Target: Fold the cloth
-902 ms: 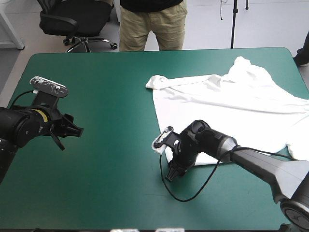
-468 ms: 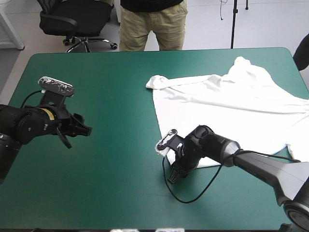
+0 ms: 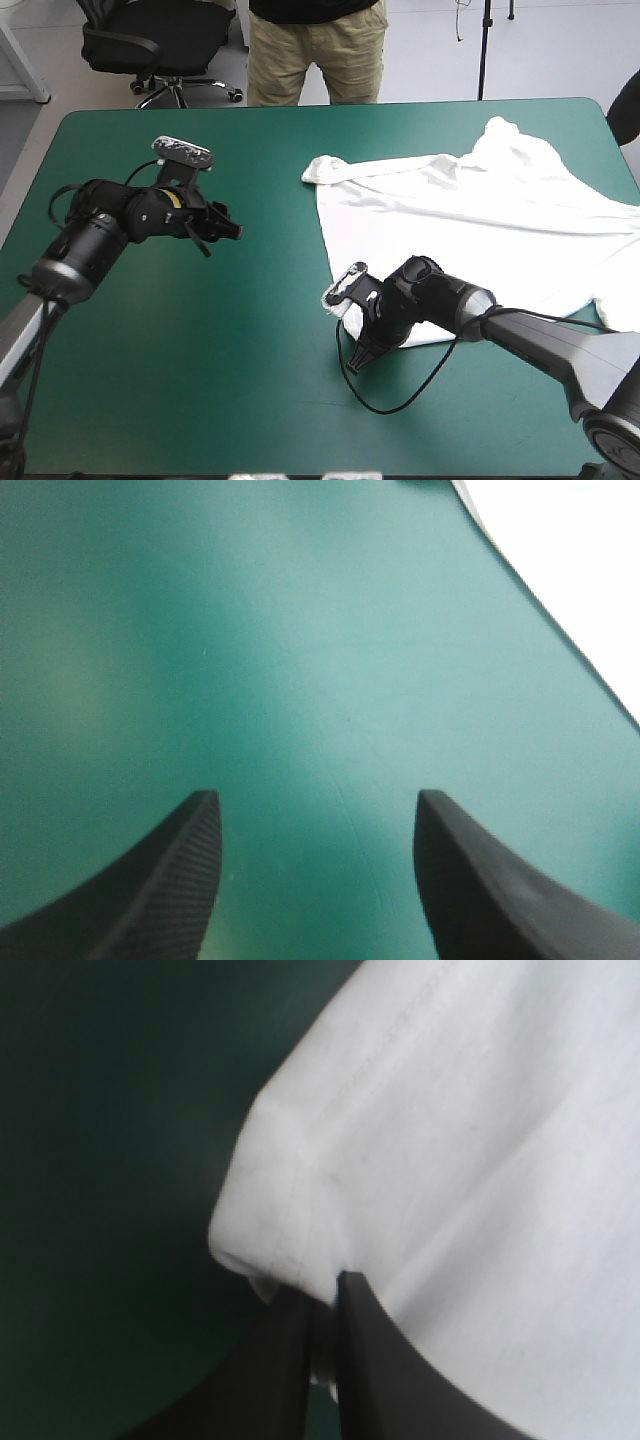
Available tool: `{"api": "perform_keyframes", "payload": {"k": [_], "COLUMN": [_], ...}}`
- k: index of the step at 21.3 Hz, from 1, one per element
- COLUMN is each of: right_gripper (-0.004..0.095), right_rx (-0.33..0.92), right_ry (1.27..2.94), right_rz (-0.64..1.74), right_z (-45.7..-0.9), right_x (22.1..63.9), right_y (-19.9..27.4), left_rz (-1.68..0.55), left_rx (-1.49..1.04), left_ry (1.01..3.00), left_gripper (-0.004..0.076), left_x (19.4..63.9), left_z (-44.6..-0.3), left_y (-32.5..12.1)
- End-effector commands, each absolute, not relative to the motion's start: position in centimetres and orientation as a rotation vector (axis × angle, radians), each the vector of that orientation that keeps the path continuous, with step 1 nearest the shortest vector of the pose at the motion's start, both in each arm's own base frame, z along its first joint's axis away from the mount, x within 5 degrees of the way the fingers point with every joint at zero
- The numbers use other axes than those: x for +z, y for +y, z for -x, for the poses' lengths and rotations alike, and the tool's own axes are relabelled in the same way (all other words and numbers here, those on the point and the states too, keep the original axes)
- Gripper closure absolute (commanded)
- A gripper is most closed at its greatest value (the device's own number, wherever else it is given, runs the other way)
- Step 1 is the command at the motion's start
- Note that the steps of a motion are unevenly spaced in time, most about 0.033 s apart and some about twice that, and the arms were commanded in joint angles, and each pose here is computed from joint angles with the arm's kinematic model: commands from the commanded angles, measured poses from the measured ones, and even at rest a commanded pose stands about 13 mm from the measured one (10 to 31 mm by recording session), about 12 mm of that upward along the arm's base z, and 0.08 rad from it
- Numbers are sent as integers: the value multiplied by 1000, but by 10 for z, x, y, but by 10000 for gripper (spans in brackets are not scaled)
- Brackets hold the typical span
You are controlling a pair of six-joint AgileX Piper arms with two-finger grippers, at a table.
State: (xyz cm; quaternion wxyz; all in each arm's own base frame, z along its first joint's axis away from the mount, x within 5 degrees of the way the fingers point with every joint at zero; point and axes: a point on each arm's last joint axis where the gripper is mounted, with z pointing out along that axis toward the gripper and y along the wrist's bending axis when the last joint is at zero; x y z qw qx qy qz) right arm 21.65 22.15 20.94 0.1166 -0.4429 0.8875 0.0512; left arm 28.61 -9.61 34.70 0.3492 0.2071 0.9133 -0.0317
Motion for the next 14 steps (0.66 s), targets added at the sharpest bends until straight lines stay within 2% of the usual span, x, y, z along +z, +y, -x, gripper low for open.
{"api": "perform_keyframes", "payload": {"k": [1,4,9,14], "right_gripper": [914,918,923,925], "right_rx": [281,300,317,317], "right_ry": [2645,2680,2705,2705], "right_rz": [1221,1214,1214,1229], "right_z": [-211,-209,-206,-206], "right_x": [204,204,203,203], "right_y": [231,231,230,230], "left_rz": [-545,-575,-603,-618], "left_rx": [-93,-136,-247,-412], "left_ry": [2233,2293,2369,2287], "left_gripper": [309,309,309,309], "left_x": [357,355,363,347], "left_z": [-315,-367,-424,-470], "left_y": [-108,-129,-157,-185]}}
